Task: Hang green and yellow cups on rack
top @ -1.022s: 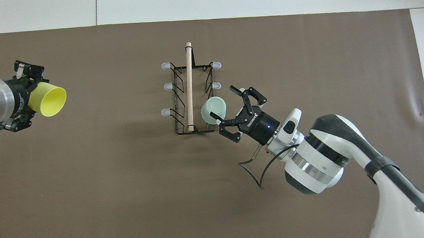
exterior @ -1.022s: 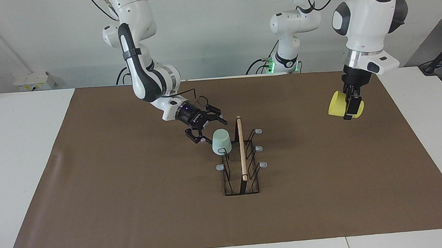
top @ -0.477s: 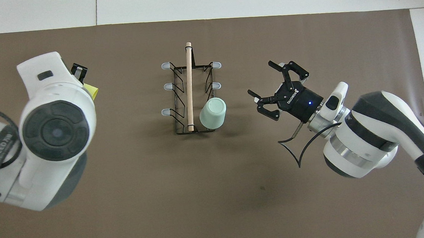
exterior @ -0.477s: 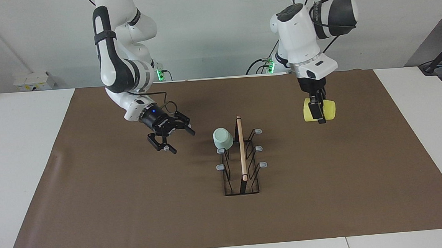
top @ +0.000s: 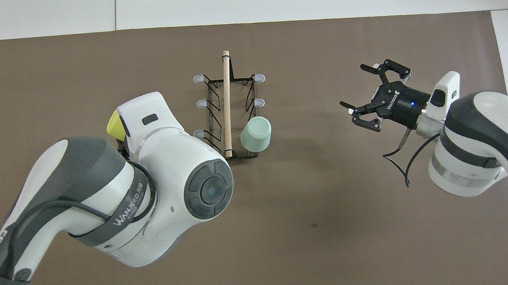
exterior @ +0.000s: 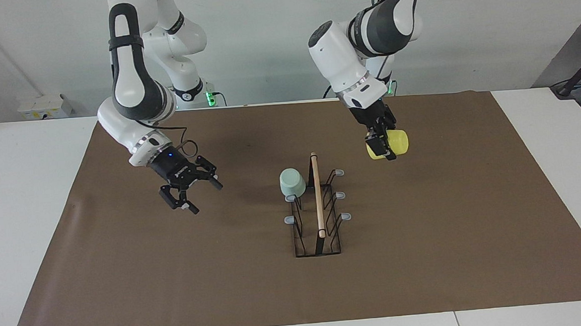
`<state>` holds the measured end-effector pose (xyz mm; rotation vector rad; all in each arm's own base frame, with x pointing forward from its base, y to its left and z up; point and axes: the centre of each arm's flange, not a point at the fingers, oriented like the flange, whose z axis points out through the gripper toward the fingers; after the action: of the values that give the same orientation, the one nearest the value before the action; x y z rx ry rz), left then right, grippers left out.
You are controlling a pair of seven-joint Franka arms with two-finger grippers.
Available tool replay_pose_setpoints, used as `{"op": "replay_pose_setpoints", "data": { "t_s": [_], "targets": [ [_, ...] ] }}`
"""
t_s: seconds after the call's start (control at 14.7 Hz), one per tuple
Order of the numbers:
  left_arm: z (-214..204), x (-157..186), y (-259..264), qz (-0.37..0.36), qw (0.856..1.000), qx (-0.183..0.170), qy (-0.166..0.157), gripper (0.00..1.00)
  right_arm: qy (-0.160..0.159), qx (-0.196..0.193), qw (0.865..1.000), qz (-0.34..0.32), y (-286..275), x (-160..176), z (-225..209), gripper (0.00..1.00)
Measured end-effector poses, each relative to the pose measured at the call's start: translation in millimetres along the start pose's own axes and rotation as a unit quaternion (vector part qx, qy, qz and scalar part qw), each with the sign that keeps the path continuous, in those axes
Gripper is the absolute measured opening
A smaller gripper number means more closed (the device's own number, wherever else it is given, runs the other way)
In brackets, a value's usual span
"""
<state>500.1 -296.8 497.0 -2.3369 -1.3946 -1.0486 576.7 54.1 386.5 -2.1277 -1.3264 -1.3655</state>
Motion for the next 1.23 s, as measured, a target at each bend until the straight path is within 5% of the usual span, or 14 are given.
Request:
{"op": "replay_pose_setpoints", "data": {
  "t_s": [0.34,0.68,0.95,1.23],
  "targets": [
    [3.6,-40.3,16.6,-0.016,0.997,0.031,0.075,0.68,-0.1,0.022,0.995,0.006,30.7,6.8,-20.6,1.0],
    [19.3,-102.7,41.3,-0.026,0.987,0.054,0.15,0.68,-0.202,0.004,0.979,0.035,51.6,21.7,-44.8,1.0],
    [31.2,-137.7,51.4,-0.024,0.984,0.059,0.164,0.68,-0.275,-0.027,0.957,0.09,62.1,23.1,-67.2,1.0],
    [43.1,-173.7,43.6,-0.018,0.978,0.062,0.196,0.68,-0.35,-0.067,0.92,0.161,74.5,35.6,-96.8,1.0]
  ]
}}
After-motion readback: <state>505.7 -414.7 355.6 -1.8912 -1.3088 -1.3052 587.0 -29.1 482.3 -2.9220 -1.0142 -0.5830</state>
